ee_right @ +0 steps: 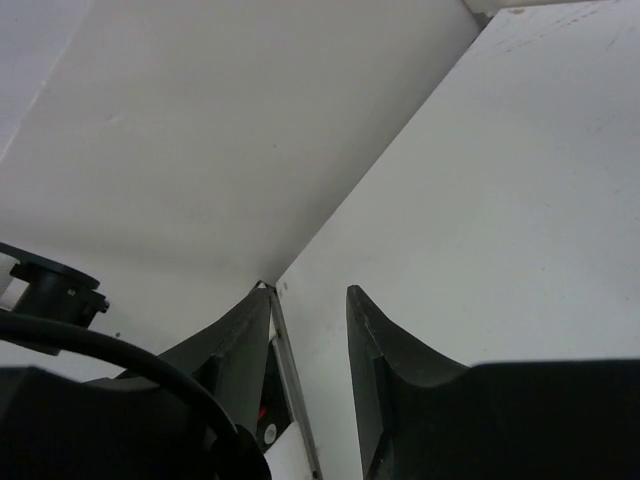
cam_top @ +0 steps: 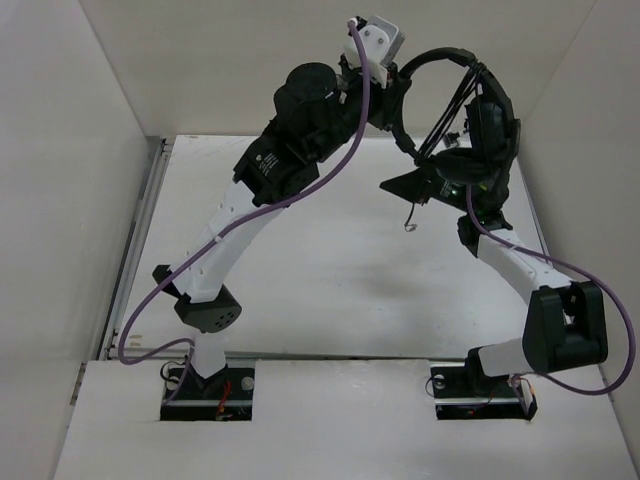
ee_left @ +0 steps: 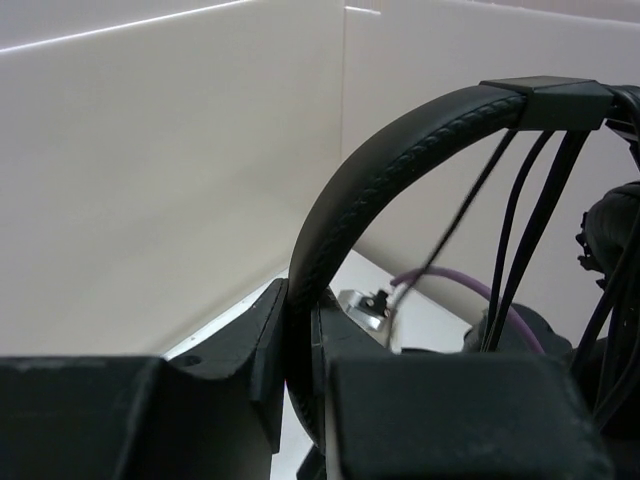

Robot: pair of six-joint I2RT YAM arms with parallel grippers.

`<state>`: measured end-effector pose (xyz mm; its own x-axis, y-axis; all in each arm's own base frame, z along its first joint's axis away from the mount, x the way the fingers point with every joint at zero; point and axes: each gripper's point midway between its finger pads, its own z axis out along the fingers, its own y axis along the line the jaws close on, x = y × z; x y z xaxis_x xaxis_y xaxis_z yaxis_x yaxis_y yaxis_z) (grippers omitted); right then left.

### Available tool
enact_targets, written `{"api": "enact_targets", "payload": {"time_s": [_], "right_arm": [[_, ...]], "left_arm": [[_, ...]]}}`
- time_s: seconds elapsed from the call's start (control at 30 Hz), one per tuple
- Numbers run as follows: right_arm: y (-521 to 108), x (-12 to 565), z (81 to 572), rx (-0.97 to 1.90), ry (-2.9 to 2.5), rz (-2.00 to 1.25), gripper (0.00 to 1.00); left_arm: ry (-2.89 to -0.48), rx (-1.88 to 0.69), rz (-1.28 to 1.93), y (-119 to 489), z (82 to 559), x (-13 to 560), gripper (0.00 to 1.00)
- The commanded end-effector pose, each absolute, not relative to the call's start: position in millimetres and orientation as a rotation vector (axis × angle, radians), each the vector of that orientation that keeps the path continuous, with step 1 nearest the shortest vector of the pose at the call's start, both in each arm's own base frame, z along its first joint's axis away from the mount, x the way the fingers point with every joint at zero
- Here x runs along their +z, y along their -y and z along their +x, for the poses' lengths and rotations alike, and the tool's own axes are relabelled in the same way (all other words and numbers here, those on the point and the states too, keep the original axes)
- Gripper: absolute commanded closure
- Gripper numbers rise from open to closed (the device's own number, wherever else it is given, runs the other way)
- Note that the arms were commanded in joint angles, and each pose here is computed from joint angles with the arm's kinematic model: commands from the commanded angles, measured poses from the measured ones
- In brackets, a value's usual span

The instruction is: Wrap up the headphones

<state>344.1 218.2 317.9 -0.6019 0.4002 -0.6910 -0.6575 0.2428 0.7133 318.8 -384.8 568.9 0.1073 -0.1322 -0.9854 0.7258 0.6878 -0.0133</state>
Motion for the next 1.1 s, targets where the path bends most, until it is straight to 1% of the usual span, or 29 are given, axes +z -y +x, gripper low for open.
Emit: {"api": "enact_targets", "payload": {"time_s": [0.0, 0.27, 0.5, 0.6, 0.67, 0.77, 0.8, 0.83, 0.9, 0.97, 1.07], "right_arm": [[-221, 342, 323, 1.531, -1.533, -0.308, 0.57], [-218, 330, 313, 1.526, -1.555, -0.282, 0.55], [-222, 325, 308, 1.532, -1.565, -0.280, 0.57], [-227, 325, 304, 1.538, -1.559, -0.313, 0.65], [-230, 324, 301, 1.541, -1.563, -0.331, 0.65], [-236, 325, 293, 1.541, -1.554, -0.379, 0.71], [-238, 324, 292, 1.538, -1.555, -0.389, 0.75], [-239, 325, 290, 1.529, -1.549, -0.408, 0.82], [-241, 326, 289, 1.507, -1.541, -0.440, 0.90], [-240, 331, 290, 1.476, -1.533, -0.463, 0.95], [-239, 337, 290, 1.410, -1.529, -0.504, 0.98]], "left_arm": [[-1.117, -0.731, 0.389, 351, 307, 647, 0.99], [-1.055, -0.610, 0.251, 320, 328, 669, 0.99], [-1.021, -0.549, 0.171, 302, 334, 681, 0.99], [-1.018, -0.521, 0.139, 296, 339, 682, 0.99], [-1.010, -0.492, 0.107, 289, 344, 684, 0.99], [-1.010, -0.461, 0.088, 285, 350, 683, 0.99], [-1.013, -0.454, 0.084, 284, 353, 682, 0.99], [-1.015, -0.447, 0.076, 282, 355, 681, 0.99], [-1.020, -0.439, 0.072, 281, 358, 679, 0.99], [-1.024, -0.427, 0.060, 279, 362, 678, 0.99], [-1.031, -0.379, 0.027, 273, 373, 673, 0.99]]}}
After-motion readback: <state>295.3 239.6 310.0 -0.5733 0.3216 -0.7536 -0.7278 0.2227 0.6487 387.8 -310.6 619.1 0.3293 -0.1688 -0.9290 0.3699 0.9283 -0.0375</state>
